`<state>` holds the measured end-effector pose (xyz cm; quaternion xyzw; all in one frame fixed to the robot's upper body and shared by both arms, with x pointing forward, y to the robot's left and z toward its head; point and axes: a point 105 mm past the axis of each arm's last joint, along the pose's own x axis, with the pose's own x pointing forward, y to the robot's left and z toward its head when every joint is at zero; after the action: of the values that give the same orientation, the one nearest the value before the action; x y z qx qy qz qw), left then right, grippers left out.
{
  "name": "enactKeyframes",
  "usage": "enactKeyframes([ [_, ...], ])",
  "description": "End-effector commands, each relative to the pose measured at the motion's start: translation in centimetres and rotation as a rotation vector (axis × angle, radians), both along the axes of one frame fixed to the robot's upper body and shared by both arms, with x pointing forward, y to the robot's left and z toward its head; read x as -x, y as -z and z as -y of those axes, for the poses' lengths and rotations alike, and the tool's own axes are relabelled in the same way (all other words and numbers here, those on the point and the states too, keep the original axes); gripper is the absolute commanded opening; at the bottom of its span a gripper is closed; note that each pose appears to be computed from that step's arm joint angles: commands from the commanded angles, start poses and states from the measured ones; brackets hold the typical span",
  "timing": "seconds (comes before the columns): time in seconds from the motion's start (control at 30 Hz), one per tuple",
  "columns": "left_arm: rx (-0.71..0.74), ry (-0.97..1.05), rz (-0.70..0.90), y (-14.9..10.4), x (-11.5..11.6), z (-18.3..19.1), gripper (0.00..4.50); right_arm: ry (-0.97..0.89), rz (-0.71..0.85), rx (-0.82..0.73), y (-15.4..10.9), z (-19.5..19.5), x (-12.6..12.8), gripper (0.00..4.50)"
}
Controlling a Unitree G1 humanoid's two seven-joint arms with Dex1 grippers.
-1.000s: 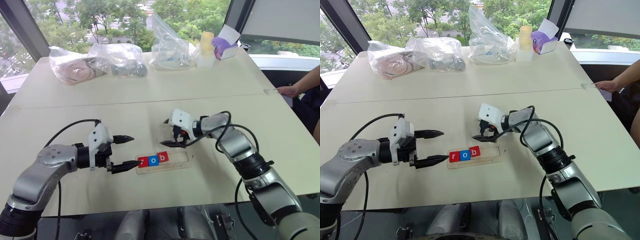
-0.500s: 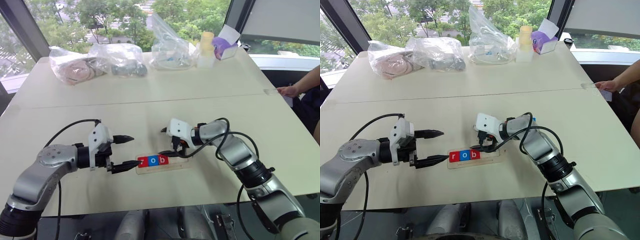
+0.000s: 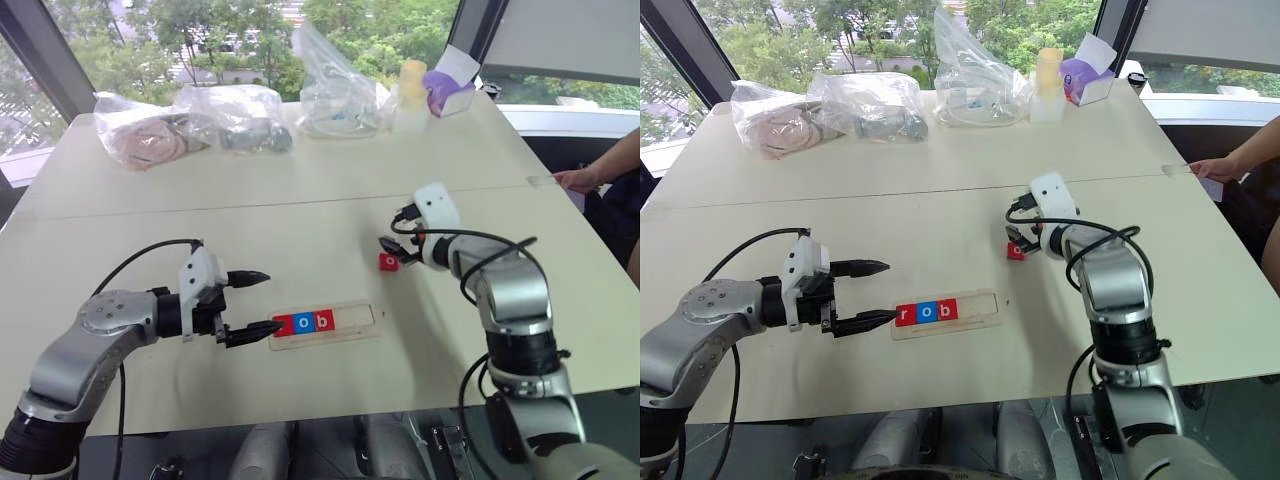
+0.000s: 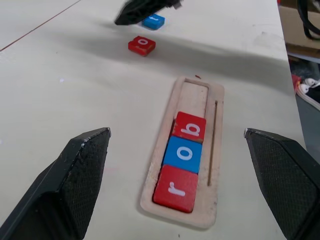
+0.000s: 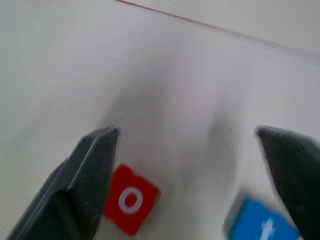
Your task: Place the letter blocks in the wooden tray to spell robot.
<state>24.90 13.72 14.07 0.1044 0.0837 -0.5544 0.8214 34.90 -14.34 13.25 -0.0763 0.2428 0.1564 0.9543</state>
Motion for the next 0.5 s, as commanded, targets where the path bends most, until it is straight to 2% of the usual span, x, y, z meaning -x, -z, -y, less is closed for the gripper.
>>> enactKeyframes([
  [0.03, -0.001, 0.012, 0.039, -0.6, -0.1, 0.3, 4.5, 0.025, 0.021, -0.024, -1.3, -0.4, 1.0, 4.45],
  [0.2, -0.002, 0.02, 0.041, -0.6, -0.2, 0.4, 4.5, 0.079, -0.03, -0.057, -0.5, -0.5, 1.5, 4.45],
  [0.5, -0.004, 0.015, 0.044, -0.7, -0.3, 0.4, 4.5, 0.088, -0.089, -0.071, 1.2, -1.5, 1.0, 4.45],
])
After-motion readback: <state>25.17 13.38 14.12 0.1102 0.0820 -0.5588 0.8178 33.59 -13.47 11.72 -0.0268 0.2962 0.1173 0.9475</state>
